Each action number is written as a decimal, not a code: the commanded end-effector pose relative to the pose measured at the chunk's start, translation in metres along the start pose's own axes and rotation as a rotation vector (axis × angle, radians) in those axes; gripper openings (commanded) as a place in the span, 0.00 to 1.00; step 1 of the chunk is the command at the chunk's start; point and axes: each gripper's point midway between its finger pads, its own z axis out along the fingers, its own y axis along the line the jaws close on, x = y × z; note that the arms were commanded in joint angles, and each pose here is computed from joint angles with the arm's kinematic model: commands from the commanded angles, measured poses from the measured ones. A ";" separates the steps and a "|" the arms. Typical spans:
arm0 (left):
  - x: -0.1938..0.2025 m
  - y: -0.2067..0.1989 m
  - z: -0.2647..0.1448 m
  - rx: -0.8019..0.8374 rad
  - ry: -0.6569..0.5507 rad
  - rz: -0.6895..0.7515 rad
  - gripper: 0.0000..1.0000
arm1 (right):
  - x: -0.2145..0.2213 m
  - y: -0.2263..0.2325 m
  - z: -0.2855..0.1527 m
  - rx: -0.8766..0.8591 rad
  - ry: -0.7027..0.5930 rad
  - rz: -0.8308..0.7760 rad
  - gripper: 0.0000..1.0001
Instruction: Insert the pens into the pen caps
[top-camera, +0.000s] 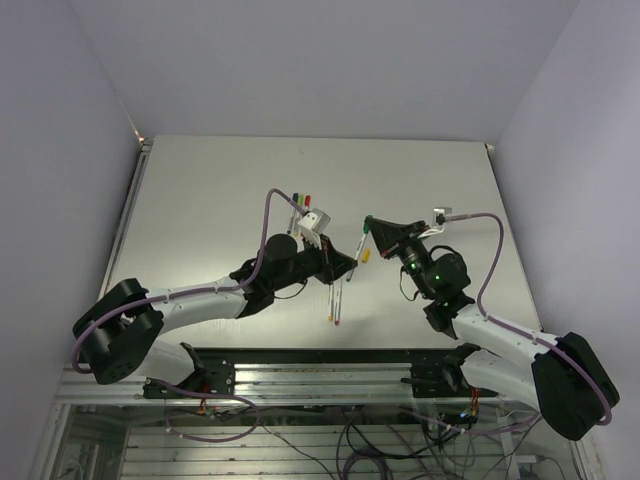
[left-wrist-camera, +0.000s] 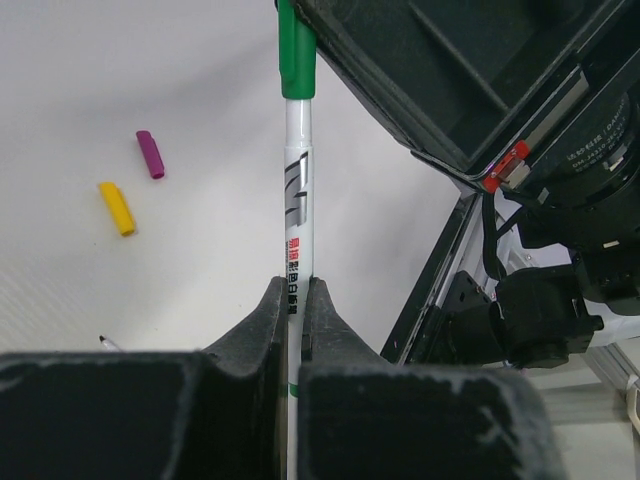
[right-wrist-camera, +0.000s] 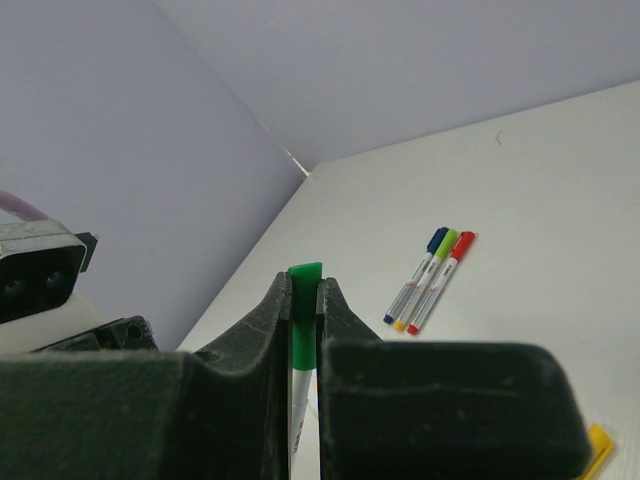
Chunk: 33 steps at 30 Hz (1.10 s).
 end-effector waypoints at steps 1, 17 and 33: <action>-0.046 -0.015 -0.006 0.036 -0.190 0.007 0.07 | 0.020 0.001 -0.002 -0.016 0.070 -0.001 0.00; -0.067 -0.014 -0.003 0.011 -0.277 0.016 0.07 | 0.059 0.013 -0.009 -0.113 0.219 0.045 0.00; -0.112 -0.010 -0.011 -0.034 -0.417 0.073 0.07 | 0.110 -0.005 -0.027 -0.011 0.423 -0.034 0.00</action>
